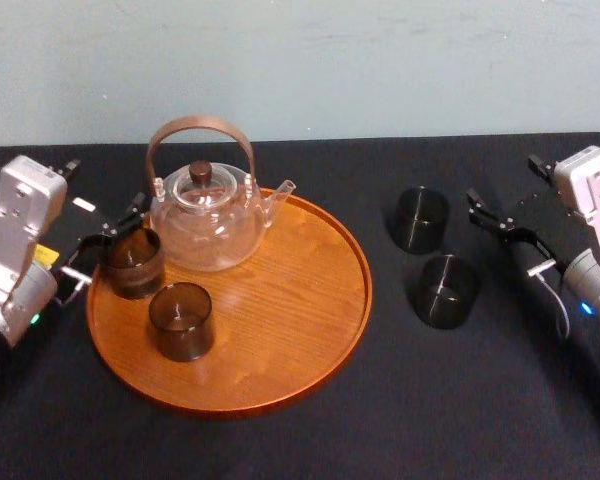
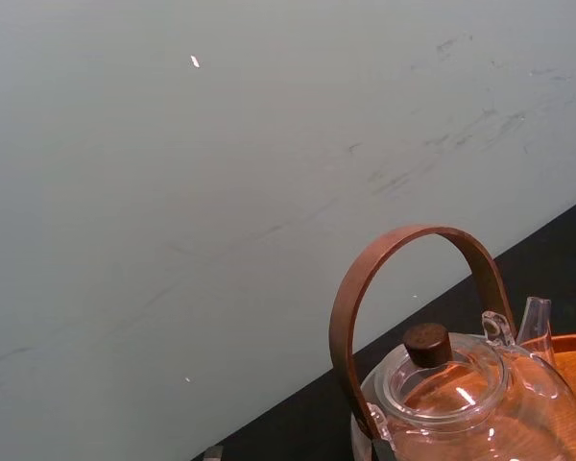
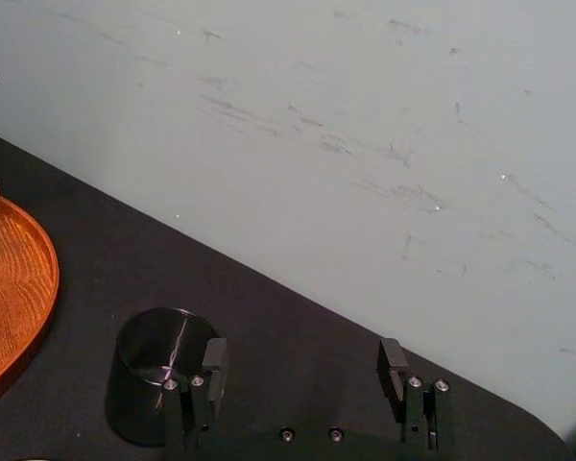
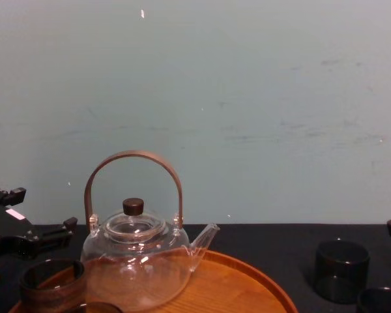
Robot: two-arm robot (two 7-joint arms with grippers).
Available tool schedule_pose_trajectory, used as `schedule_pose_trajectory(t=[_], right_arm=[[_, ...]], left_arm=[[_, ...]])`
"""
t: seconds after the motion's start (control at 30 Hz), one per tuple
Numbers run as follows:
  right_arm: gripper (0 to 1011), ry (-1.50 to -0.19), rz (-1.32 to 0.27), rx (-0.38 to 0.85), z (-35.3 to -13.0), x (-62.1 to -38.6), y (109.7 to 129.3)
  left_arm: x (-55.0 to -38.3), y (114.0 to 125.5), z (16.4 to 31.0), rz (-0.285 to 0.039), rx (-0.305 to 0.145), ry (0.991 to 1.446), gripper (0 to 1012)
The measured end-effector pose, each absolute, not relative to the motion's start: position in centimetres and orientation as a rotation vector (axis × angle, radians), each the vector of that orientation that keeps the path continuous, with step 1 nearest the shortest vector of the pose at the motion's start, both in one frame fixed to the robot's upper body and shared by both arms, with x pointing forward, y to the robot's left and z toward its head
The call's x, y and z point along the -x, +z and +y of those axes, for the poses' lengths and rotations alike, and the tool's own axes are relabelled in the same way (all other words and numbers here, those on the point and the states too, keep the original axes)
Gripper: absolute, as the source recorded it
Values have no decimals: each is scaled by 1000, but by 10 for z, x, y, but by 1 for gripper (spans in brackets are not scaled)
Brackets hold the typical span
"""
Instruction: Pick up the glass from the table and place it on the tray.
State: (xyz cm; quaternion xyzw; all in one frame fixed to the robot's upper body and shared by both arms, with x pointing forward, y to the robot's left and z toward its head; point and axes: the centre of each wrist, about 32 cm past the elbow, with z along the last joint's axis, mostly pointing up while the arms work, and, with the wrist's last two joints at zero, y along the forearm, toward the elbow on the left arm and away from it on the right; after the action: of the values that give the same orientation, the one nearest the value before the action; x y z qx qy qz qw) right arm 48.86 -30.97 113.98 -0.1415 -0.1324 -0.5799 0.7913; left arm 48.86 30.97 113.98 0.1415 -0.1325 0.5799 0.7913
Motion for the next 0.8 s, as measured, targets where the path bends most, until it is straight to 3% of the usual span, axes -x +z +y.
schedule_pose_trajectory(t=[0.8], right_arm=[[1002,-1248,-285,304,-310,-489,1140]], left_arm=[[-489,1140,310,-285,-304,1248,1001]])
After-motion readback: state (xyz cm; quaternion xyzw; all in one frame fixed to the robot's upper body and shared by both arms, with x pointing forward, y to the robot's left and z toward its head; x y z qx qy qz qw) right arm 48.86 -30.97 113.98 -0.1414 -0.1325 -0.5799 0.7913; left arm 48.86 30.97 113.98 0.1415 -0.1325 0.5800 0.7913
